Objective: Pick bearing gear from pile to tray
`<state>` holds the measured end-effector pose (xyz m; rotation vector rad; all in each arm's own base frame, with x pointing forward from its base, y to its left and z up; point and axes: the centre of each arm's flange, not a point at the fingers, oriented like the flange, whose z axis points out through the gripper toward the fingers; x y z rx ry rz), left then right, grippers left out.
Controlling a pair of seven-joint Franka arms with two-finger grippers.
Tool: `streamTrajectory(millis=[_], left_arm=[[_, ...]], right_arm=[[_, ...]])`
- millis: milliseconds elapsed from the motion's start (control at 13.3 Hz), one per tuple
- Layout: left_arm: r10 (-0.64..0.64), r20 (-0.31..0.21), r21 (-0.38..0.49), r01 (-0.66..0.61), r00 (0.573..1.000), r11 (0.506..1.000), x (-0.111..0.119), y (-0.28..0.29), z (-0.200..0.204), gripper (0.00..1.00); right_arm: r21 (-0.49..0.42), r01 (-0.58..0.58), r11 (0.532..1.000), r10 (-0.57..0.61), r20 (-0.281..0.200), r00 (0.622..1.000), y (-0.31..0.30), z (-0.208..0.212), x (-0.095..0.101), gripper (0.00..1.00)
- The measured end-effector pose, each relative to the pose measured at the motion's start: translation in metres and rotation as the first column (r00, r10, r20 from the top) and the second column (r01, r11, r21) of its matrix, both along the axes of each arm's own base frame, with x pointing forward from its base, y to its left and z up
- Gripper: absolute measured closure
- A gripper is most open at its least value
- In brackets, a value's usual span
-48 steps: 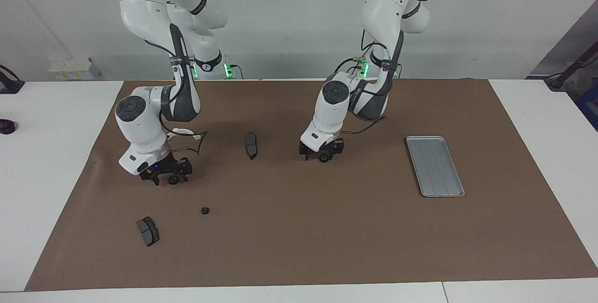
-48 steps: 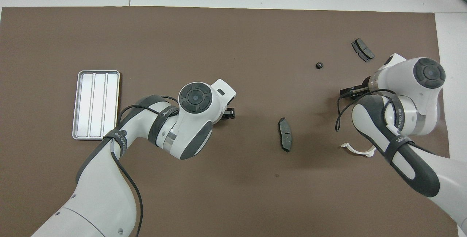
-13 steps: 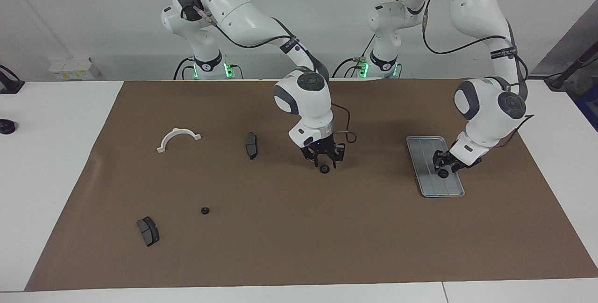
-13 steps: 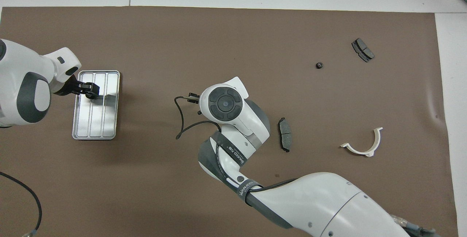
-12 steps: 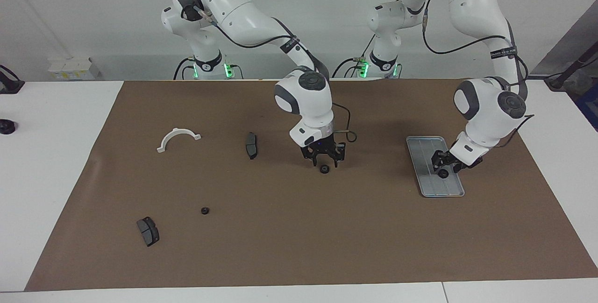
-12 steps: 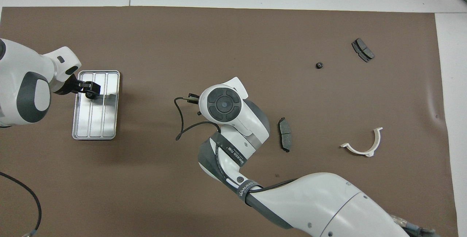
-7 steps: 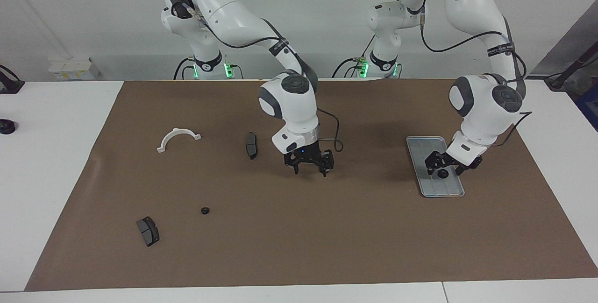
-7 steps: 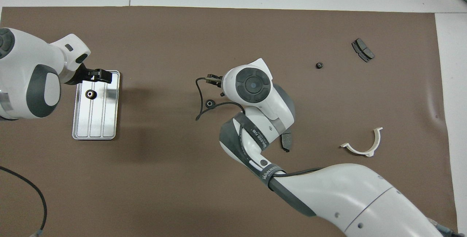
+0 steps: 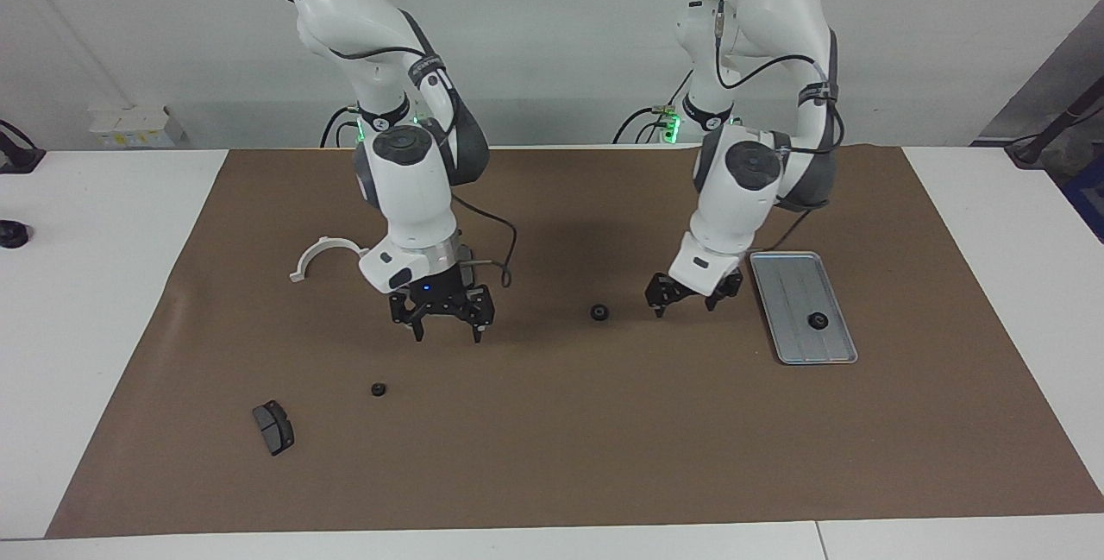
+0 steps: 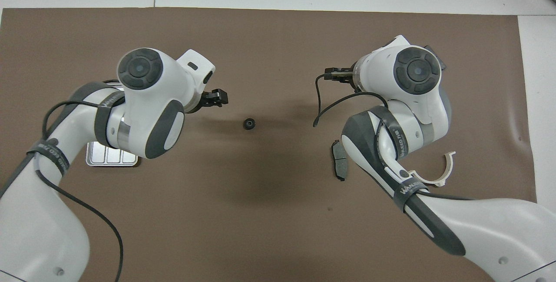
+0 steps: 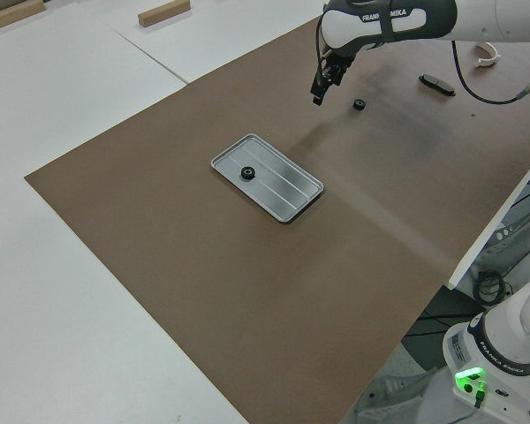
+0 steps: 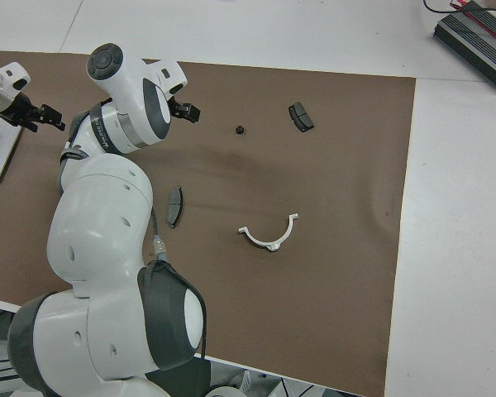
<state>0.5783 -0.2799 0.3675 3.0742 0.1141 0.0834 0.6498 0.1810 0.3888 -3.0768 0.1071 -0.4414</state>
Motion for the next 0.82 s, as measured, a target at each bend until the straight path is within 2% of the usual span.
streamTrajectory(millis=[225,525,675,825], left_arm=[[-0.034,-0.005,-0.005,0.034,0.999,0.999,-0.019,-0.056,-0.009,0.00],[-0.061,0.063,-0.010,0.062,0.996,0.998,-0.005,-0.068,-0.036,0.02],[-0.067,0.080,-0.012,0.068,0.995,0.998,-0.002,-0.068,-0.045,0.03],[-0.079,0.086,-0.003,0.079,0.993,0.997,-0.002,-0.069,-0.051,0.07]], right_arm=[[-0.026,-0.003,1.000,0.002,-0.010,1.000,-0.052,-0.005,0.010,0.00],[-0.041,-0.015,0.999,0.013,-0.030,0.999,-0.090,-0.019,0.018,0.00],[-0.031,-0.020,0.999,0.018,-0.048,0.999,-0.100,-0.033,0.023,0.04],[-0.021,-0.036,0.999,0.035,-0.035,0.999,-0.099,-0.047,0.029,0.10]])
